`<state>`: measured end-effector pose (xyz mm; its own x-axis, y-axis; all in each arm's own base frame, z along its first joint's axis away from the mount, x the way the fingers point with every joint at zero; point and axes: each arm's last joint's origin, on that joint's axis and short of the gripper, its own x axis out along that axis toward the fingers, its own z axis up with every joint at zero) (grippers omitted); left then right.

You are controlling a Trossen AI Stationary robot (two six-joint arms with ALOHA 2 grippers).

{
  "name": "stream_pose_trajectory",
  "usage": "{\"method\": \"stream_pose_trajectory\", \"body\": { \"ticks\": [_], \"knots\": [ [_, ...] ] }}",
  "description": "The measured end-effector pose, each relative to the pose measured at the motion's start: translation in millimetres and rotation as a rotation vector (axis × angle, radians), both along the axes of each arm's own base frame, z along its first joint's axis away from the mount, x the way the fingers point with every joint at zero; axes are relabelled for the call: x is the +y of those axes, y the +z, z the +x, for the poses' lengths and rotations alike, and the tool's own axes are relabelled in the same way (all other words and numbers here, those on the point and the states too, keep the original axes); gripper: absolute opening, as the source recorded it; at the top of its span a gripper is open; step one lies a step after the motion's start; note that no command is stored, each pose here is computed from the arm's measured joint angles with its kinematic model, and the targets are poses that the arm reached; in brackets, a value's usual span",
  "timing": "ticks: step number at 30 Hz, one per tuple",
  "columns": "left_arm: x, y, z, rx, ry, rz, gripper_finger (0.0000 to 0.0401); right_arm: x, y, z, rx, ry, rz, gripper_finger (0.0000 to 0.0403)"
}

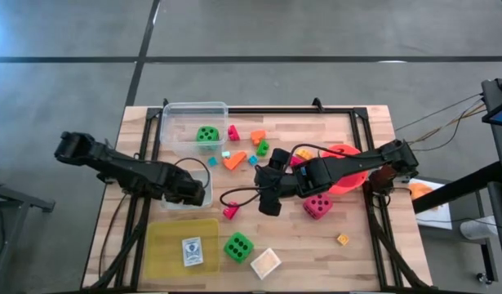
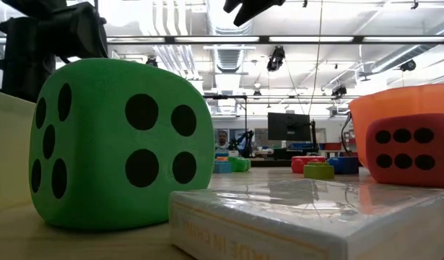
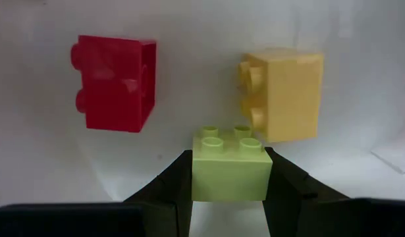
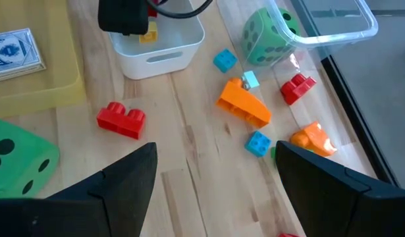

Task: Pick & Place Toys
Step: Put the light green game piece into the white bin, then put the green game piece into the white bin

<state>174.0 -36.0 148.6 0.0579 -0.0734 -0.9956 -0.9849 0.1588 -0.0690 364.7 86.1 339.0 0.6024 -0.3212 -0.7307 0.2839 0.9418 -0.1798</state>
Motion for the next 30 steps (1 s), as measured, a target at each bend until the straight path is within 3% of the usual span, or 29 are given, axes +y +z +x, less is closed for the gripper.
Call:
{"method": "stream_pose_trajectory", "body": {
  "ticks": [13,18,21,30],
  "knots": [
    [-0.2,-0.6,1.0,0.0,0.006,-0.003,0.0126,0.0,-0.3,-0.2,0.002,-0.001,0.002,0.0304],
    [-0.6,-0.4,1.0,0.002,0.006,-0.016,0.023,0.0,-0.4,-0.2,0.003,0.0,0.002,0.0304],
    [-1.1,1.0,2.2,-0.003,-0.003,-0.026,0.0264,0.0,-0.4,-0.2,0.003,0.0,0.001,0.0304],
    [-2.3,8.7,6.9,-0.022,-0.014,-0.038,0.0241,-2.2,-1.9,-2.0,0.01,-0.052,0.032,0.0304]
  ]
}}
